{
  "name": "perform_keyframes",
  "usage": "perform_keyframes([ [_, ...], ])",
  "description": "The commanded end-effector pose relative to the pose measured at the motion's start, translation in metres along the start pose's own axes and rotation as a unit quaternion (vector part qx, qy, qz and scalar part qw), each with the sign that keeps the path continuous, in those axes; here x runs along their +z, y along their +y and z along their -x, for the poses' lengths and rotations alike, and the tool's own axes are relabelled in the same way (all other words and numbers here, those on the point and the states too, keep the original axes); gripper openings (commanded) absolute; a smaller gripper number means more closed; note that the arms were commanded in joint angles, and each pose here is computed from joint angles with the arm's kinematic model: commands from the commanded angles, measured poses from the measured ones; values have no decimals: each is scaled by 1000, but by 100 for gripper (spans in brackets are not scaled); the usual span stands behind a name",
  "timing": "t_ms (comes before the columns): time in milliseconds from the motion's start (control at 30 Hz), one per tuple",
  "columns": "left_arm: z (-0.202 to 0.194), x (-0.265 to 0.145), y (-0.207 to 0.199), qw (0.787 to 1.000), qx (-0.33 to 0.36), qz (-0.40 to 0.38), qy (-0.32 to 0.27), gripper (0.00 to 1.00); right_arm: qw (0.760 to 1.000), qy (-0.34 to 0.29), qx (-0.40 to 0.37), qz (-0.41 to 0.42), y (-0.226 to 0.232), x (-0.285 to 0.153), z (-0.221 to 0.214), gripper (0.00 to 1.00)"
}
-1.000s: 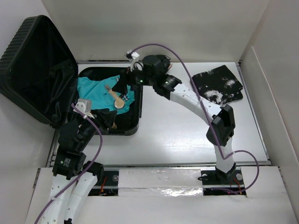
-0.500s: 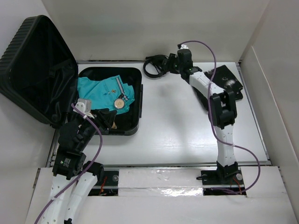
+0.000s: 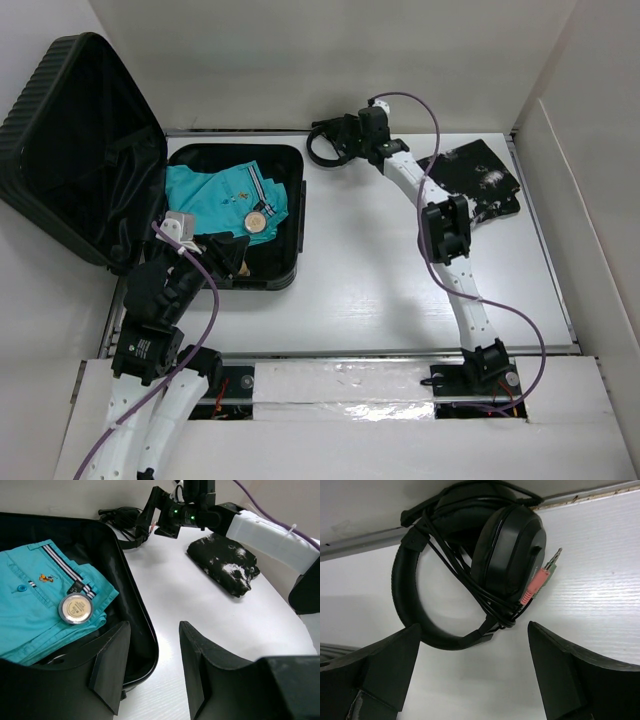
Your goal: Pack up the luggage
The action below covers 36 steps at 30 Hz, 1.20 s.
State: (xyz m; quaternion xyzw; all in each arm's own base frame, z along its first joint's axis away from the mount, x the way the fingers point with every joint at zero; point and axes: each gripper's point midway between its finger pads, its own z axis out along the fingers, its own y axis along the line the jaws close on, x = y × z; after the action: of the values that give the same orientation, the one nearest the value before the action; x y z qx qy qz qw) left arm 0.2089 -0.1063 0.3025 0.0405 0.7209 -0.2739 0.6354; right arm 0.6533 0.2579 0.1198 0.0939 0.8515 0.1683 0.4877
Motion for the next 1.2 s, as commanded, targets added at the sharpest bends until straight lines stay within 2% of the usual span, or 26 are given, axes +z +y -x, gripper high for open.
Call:
perform_keyframes([
  [0,26,-5,-11,999,12,-14,-38,41,1000,0,9,-13,1,13,-12,92],
  [67,27,-6,-11,999,12,-14,-38,41,1000,6,9,-18,-1,14,-15,90],
  [133,26,-5,-10,999,12,-13,-38,41,1000,5,8,-17,-1,15,-14,78],
  [333,30,-9,-7,999,11,-2,-47,41,999,36,8,-36,-15,13,-28,67],
  [467,35,-16,-8,998,13,1,-62,41,995,80,2,-52,-30,11,-47,66],
  [600,39,-22,-5,997,12,13,-75,41,992,98,-14,-74,-47,5,-54,66],
  [700,40,-23,-6,997,12,11,-76,41,988,112,-35,-95,-59,-5,-60,58],
  [967,38,-22,-9,997,13,4,-73,41,975,121,-97,-160,-102,-35,-58,58],
  [1000,38,-22,-9,997,13,4,-73,41,976,113,-95,-159,-104,-41,-47,58],
  [1033,38,-22,-9,997,13,4,-72,41,973,129,-101,-164,-117,-44,-60,58],
  [1167,36,-18,-8,998,12,5,-65,41,972,130,-111,-162,-124,-52,-56,58],
])
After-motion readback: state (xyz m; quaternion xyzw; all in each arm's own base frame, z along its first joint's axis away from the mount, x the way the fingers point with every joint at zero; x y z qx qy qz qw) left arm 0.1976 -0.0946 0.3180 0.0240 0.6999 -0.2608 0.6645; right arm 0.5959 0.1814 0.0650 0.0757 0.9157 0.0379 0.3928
